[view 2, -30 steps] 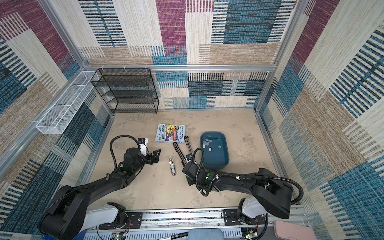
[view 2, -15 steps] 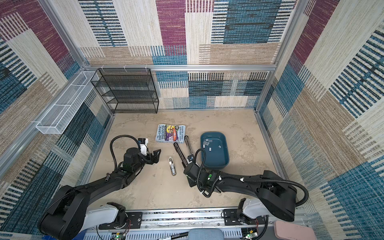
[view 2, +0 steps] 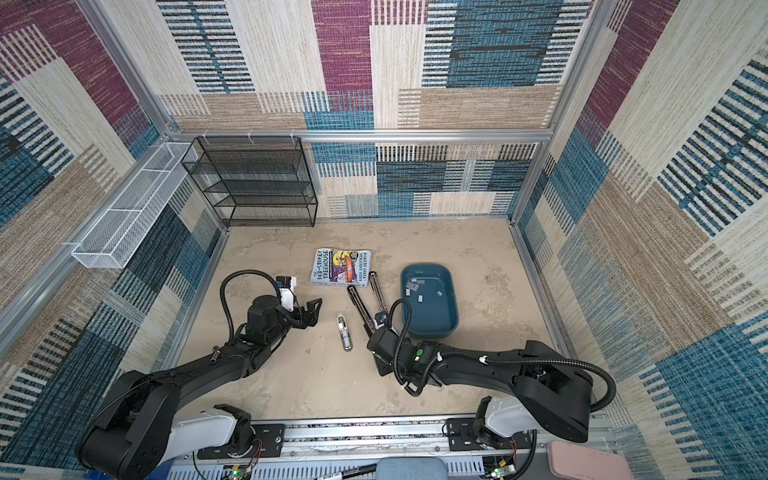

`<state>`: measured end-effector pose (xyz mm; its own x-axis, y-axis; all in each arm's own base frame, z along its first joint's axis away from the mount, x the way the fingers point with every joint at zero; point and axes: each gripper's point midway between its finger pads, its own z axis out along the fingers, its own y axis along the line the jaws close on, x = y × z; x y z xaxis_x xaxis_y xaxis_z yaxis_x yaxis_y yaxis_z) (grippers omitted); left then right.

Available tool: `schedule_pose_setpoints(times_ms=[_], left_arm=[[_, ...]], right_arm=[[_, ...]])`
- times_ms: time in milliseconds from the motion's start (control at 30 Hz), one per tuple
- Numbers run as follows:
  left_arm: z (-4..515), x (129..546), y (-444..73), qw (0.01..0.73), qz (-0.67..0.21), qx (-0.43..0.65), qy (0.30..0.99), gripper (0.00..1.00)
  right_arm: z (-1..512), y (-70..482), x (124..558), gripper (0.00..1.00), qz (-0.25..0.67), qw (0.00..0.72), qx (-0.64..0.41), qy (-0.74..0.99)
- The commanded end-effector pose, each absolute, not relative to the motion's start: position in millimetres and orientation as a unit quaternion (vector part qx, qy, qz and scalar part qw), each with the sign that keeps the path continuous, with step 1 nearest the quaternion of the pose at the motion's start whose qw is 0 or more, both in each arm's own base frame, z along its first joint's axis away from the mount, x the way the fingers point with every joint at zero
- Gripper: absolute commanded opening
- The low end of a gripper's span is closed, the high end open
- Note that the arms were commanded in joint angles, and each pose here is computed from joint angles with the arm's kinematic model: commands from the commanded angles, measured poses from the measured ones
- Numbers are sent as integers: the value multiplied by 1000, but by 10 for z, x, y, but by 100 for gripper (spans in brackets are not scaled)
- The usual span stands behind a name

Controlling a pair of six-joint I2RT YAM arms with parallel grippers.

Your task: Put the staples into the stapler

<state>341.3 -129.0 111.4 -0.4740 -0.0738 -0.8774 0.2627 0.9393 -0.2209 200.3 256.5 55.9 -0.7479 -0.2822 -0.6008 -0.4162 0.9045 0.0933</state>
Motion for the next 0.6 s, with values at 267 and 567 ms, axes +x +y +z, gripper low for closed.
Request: schedule_pose_setpoints(times_ms=[267, 567], left_arm=[[1171, 3450, -1282, 521, -157, 62, 837, 93], [1151, 3504, -1281, 516, -149, 60, 842, 94]], right_arm=[[1141, 2507, 2188, 46, 111, 376, -161, 906], [1706, 1804, 2918, 40, 54, 441, -24, 896]])
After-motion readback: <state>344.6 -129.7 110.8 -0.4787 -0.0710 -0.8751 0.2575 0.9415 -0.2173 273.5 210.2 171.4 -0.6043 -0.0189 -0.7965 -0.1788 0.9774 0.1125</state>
